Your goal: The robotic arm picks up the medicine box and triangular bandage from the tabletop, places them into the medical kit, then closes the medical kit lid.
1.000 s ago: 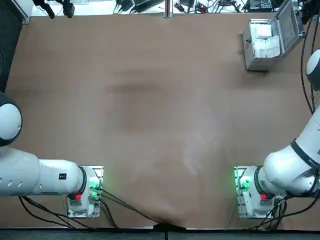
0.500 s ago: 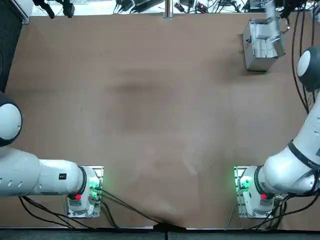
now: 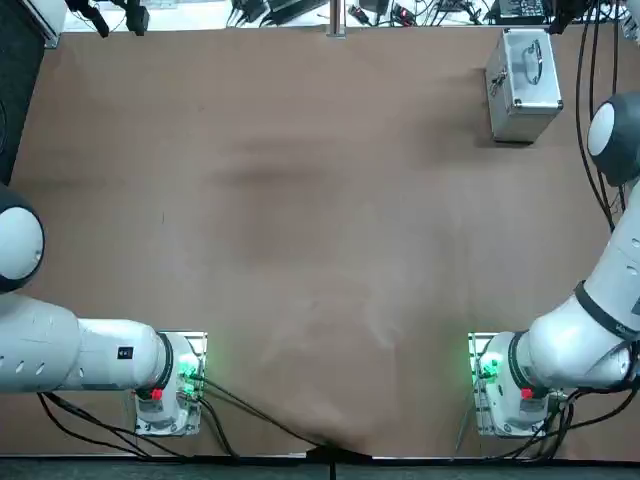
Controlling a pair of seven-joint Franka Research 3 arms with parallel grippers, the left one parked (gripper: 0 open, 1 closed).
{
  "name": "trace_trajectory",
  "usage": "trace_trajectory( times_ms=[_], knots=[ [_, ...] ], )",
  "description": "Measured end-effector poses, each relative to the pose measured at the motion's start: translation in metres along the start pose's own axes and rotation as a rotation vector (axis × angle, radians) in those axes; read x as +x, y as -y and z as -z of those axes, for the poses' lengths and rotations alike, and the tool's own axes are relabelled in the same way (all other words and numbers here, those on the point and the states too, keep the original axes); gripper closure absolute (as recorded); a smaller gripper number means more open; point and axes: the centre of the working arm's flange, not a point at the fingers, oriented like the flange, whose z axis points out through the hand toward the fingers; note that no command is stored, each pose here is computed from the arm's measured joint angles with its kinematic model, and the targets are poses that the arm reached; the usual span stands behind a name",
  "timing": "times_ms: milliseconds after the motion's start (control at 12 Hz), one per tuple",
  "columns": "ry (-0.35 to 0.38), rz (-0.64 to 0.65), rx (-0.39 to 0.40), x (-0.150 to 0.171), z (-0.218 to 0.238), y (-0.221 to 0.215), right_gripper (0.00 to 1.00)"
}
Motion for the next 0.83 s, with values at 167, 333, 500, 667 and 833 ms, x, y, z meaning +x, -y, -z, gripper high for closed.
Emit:
trace_trajectory(
  times_ms=[167, 333, 500, 667, 833],
  knots=[
    [0.007, -0.02, 0.005, -0.002, 0.013, 0.021, 0.98],
    [0.027, -0.048, 0.007, -0.002, 0.016, 0.045, 0.94],
    [0.042, -0.071, -0.017, 0.001, 0.016, 0.073, 0.9],
    [0.07, -0.08, -0.035, 0.001, 0.015, 0.102, 0.8],
    [0.09, -0.073, -0.035, -0.003, 0.02, 0.125, 0.58]
  ],
)
